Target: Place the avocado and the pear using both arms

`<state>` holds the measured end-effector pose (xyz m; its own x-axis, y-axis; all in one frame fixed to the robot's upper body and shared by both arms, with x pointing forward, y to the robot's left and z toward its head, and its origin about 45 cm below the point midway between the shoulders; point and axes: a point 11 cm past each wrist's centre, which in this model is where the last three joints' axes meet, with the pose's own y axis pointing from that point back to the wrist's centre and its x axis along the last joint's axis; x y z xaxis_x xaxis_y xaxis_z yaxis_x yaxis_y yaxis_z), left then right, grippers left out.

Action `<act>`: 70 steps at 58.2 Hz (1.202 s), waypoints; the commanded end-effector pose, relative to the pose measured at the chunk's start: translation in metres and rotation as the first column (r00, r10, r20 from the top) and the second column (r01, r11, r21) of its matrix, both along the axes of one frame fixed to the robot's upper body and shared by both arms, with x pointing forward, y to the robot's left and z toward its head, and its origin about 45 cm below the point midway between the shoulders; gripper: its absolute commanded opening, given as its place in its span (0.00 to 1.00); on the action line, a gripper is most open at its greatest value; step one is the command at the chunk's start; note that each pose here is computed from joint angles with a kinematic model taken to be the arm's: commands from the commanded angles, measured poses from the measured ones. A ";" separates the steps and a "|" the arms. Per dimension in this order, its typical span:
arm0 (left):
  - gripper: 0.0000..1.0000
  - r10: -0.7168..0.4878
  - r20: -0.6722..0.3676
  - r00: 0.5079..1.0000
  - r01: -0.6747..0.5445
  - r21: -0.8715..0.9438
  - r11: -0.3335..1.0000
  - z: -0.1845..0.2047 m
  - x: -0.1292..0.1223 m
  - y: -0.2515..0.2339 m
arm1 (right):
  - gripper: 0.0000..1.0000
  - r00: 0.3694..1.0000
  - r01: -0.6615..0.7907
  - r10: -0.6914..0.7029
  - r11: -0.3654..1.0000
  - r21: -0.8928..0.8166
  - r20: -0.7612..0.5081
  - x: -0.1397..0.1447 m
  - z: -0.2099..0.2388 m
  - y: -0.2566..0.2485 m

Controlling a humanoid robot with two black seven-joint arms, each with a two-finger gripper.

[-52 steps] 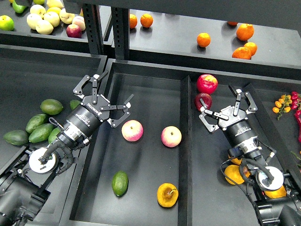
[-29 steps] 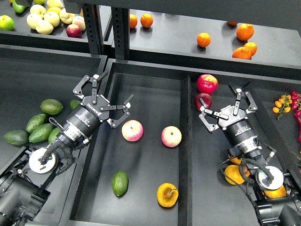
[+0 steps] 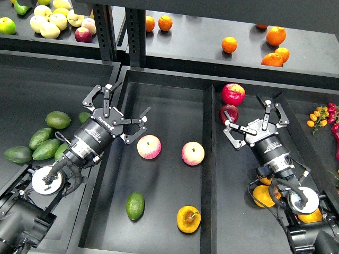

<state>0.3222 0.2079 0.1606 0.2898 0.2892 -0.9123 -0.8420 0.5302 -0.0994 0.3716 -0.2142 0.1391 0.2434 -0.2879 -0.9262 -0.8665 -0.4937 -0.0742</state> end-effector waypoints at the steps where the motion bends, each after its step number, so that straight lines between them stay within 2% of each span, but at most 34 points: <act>1: 0.99 -0.058 -0.018 0.998 0.058 0.018 0.998 -0.003 -0.003 -0.006 | 1.00 1.000 0.001 -0.001 1.000 0.000 -0.001 0.000 0.000 0.000; 10: 0.96 -0.214 -0.070 0.974 0.219 0.064 0.974 -0.010 -0.010 -0.022 | 1.00 1.000 0.001 -0.001 1.000 0.001 0.003 0.000 0.001 0.000; 15: 0.94 -0.244 -0.040 0.969 0.246 0.078 0.966 0.002 0.004 -0.032 | 1.00 1.000 0.000 0.000 1.000 0.002 0.004 0.000 0.001 0.000; 24: 0.92 -0.361 -0.087 0.929 0.368 0.340 0.865 0.021 0.037 0.007 | 1.00 1.000 0.007 -0.007 1.000 0.004 0.007 0.001 0.003 -0.002; 31: 0.92 -0.447 -0.186 0.875 0.477 0.487 0.732 0.021 0.041 0.016 | 1.00 1.000 0.014 -0.014 1.000 0.007 0.010 0.002 0.004 -0.004; 38: 0.92 -0.503 -0.314 0.806 0.581 0.587 0.564 0.001 0.031 0.019 | 1.00 0.999 0.037 -0.038 0.999 0.016 0.016 0.004 0.006 -0.011; 46: 0.92 -0.533 -0.409 0.741 0.657 0.604 0.451 -0.023 0.014 0.016 | 1.00 0.999 0.041 -0.041 0.999 0.016 0.015 0.004 0.006 -0.012; 48: 0.92 -0.548 -0.461 0.698 0.699 0.605 0.382 -0.039 0.000 0.012 | 1.00 0.999 0.048 -0.049 0.999 0.018 0.016 0.005 0.007 -0.014; 59: 0.92 -0.560 -0.586 0.586 0.774 0.610 0.172 -0.081 -0.033 0.012 | 1.00 0.999 0.050 -0.050 0.999 0.019 0.015 0.005 0.006 -0.015; 70: 0.92 -0.534 -0.638 0.555 0.773 0.632 0.048 -0.107 -0.036 0.012 | 1.00 0.998 0.055 -0.055 0.998 0.020 0.014 0.005 0.006 -0.016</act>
